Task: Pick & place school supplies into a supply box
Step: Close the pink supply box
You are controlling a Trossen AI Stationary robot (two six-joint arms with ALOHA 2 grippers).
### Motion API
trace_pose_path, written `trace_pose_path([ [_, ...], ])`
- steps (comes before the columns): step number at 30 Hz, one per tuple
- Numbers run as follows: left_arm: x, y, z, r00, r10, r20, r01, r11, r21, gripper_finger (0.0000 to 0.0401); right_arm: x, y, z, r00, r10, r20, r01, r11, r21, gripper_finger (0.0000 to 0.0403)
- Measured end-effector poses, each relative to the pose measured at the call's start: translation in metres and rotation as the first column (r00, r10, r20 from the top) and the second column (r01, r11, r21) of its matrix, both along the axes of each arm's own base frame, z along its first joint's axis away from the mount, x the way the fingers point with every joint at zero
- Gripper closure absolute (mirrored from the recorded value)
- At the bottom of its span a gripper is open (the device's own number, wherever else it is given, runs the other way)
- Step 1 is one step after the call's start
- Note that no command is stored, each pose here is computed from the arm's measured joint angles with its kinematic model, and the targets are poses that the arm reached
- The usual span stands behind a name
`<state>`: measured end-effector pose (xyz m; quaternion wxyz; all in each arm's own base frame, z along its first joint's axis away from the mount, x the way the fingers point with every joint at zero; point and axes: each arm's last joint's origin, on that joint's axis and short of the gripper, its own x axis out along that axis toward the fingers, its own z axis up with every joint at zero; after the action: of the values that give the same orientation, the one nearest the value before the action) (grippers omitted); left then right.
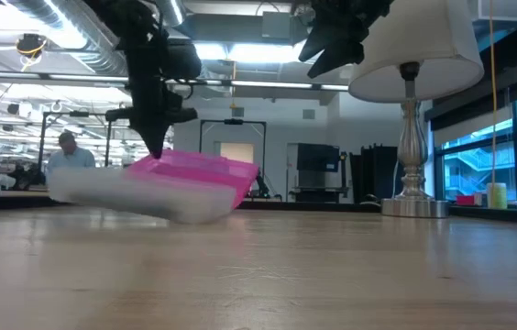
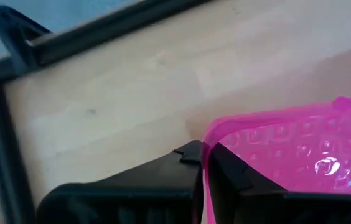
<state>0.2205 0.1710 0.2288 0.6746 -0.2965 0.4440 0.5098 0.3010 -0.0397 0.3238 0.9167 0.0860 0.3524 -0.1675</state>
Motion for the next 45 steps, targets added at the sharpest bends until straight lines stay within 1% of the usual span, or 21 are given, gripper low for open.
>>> trace_pose_path([
  [2,0.005,-0.009,-0.006,1.0,-0.002,0.012,0.003,1.0,-0.008,0.0398,-0.001,0.0,-0.001,1.0,-0.017,-0.008,0.017,1.0,0.019,0.0114],
  [6,0.012,-0.025,-0.011,0.999,0.032,0.043,-0.031,0.999,-0.03,0.0398,-0.003,0.002,-0.003,0.999,-0.026,-0.039,0.028,0.999,0.036,0.0114],
  [10,0.019,-0.037,-0.012,0.995,0.067,0.08,-0.063,0.997,-0.048,0.0398,-0.003,0.012,-0.007,0.996,0.016,-0.083,-0.013,0.999,0.035,0.0114],
  [12,0.024,-0.045,-0.012,0.991,0.086,0.102,-0.08,0.995,-0.057,0.0398,0.0,0.019,-0.012,0.994,0.043,-0.104,-0.039,0.998,0.044,0.0114],
  [14,0.028,-0.055,-0.012,0.986,0.105,0.126,-0.097,0.993,-0.071,0.0398,0.004,0.026,-0.018,0.991,0.049,-0.121,-0.041,0.997,0.063,0.0114],
  [18,0.038,-0.076,-0.012,0.98,0.116,0.164,-0.102,0.991,-0.091,0.0398,0.014,0.035,-0.032,0.989,-0.006,-0.149,0.025,0.992,0.125,0.0114],
  [22,0.045,-0.098,-0.012,0.977,0.108,0.187,-0.093,0.992,-0.087,0.0398,0.02,0.041,-0.043,0.981,-0.091,-0.171,0.114,0.985,0.129,0.0114],
  [25,0.048,-0.113,-0.011,0.975,0.097,0.2,-0.084,0.994,-0.076,0.0398,0.021,0.046,-0.046,0.978,-0.104,-0.182,0.131,0.981,0.144,0.0114],
  [29,0.052,-0.131,-0.011,0.971,0.088,0.221,-0.074,0.995,-0.072,0.0398,0.018,0.057,-0.048,0.973,-0.078,-0.216,0.111,0.984,0.143,0.0114],
  [34,0.056,-0.154,-0.01,0.96,0.079,0.27,-0.073,0.997,-0.031,0.0398,0.008,0.064,-0.052,0.95,-0.036,-0.31,0.081,0.988,0.134,0.0114],
  [37,0.058,-0.167,-0.011,0.951,0.079,0.298,-0.08,0.997,-0.007,0.0398,0.001,0.065,-0.051,0.932,-0.003,-0.363,0.07,0.983,0.17,0.0114],
  [41,0.062,-0.178,-0.016,0.94,0.1,0.326,-0.109,0.994,0.01,0.0398,-0.004,0.065,-0.043,0.94,0.024,-0.34,0.039,0.984,0.175,0.0126],
  [45,0.068,-0.188,-0.029,0.942,0.111,0.317,-0.118,0.993,0.003,0.0398,-0.015,0.066,-0.03,0.953,0.055,-0.297,0.003,0.982,0.19,0.015],
])
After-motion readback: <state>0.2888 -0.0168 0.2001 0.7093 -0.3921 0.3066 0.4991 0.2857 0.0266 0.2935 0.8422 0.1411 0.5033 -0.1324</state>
